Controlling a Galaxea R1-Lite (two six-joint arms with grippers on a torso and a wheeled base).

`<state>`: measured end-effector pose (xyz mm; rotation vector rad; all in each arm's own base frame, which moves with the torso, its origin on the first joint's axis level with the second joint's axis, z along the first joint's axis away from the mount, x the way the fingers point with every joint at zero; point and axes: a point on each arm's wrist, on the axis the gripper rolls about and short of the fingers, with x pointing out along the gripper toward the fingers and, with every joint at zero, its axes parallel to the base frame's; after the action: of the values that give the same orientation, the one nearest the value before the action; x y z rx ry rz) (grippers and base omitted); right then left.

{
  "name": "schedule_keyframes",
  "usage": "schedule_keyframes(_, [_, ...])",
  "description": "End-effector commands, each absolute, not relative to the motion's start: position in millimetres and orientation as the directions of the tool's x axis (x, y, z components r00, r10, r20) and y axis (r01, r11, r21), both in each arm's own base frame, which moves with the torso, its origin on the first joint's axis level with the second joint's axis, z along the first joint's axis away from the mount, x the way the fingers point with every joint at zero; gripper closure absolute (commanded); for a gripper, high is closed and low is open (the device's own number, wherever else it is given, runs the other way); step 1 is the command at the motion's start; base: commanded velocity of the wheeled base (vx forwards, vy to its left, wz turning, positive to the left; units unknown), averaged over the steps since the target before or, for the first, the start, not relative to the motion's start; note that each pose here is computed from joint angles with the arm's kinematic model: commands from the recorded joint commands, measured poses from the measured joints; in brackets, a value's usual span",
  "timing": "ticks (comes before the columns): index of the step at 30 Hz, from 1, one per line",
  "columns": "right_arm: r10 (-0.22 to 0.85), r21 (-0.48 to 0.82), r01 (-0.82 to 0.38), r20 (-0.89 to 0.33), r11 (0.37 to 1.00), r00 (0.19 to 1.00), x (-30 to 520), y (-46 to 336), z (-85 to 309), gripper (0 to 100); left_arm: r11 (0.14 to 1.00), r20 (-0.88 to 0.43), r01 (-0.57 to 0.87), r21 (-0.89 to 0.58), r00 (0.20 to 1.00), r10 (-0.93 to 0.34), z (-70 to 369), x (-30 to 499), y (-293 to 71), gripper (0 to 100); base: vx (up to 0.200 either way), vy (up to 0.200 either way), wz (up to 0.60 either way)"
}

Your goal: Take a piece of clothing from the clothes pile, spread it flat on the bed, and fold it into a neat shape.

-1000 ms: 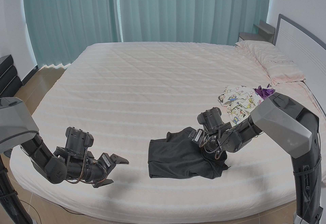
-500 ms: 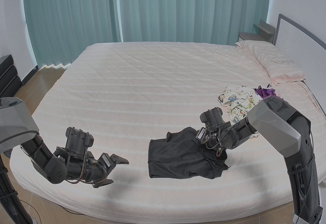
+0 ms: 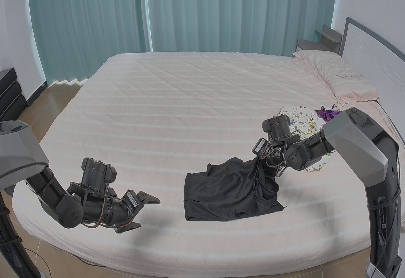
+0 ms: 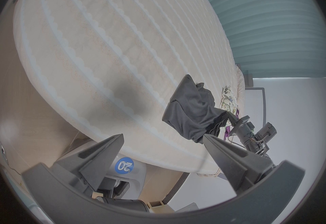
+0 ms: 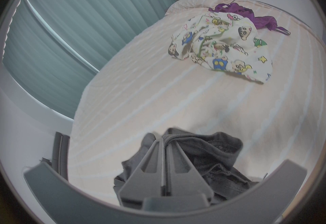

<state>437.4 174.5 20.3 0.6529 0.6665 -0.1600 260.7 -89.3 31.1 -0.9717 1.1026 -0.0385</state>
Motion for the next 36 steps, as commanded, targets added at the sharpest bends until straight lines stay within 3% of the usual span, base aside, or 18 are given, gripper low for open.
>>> schedule_keyframes(1, [0.084,0.547,0.320,-0.589,0.774,0.803,440.5,165.6,36.3,100,0.607,-0.732,-0.422,-0.674,0.491,-0.471,30.2,260.9,-89.3,0,0.000,0.000,0.00])
schedule_keyframes(3, [0.153,0.566,0.293,-0.612,0.771,0.776,440.8,160.1,29.2,100,0.607,-0.733,-0.422,-0.673,0.492,-0.470,30.2,260.9,-89.3,0,0.000,0.000,0.00])
schedule_keyframes(7, [0.182,0.576,0.292,-0.626,0.764,0.759,446.0,150.9,20.9,100,0.607,-0.733,-0.422,-0.673,0.492,-0.470,30.2,260.9,-89.3,0,0.000,0.000,0.00])
schedule_keyframes(18, [0.140,0.546,0.335,-0.654,0.768,0.744,455.2,128.9,1.6,100,0.607,-0.733,-0.422,-0.673,0.492,-0.470,30.2,260.9,-89.3,0,0.000,0.000,0.00])
schedule_keyframes(19, [0.137,0.545,0.337,-0.654,0.768,0.744,455.5,128.1,1.0,0,0.607,-0.733,-0.422,-0.673,0.492,-0.470,30.2,260.9,-89.3,0,0.000,0.000,0.00])
schedule_keyframes(30, [0.112,0.512,0.334,-0.659,0.791,0.744,447.2,106.9,15.1,0,0.607,-0.733,-0.422,-0.673,0.492,-0.470,30.2,260.9,-89.3,0,0.000,0.000,0.00])
schedule_keyframes(33, [0.187,0.445,0.224,-0.708,0.867,0.681,412.0,104.2,22.4,0,0.607,-0.733,-0.422,-0.673,0.492,-0.470,30.2,260.9,-89.3,0,0.000,0.000,0.00])
schedule_keyframes(35, [0.212,0.428,0.180,-0.717,0.885,0.664,401.2,105.9,22.2,0,0.607,-0.733,-0.422,-0.673,0.492,-0.470,30.2,260.9,-89.3,0,0.000,0.000,0.00])
schedule_keyframes(36, [0.255,0.404,0.096,-0.726,0.910,0.639,380.6,112.0,19.2,0,0.607,-0.733,-0.422,-0.673,0.492,-0.470,30.2,260.9,-89.3,0,0.000,0.000,0.00])
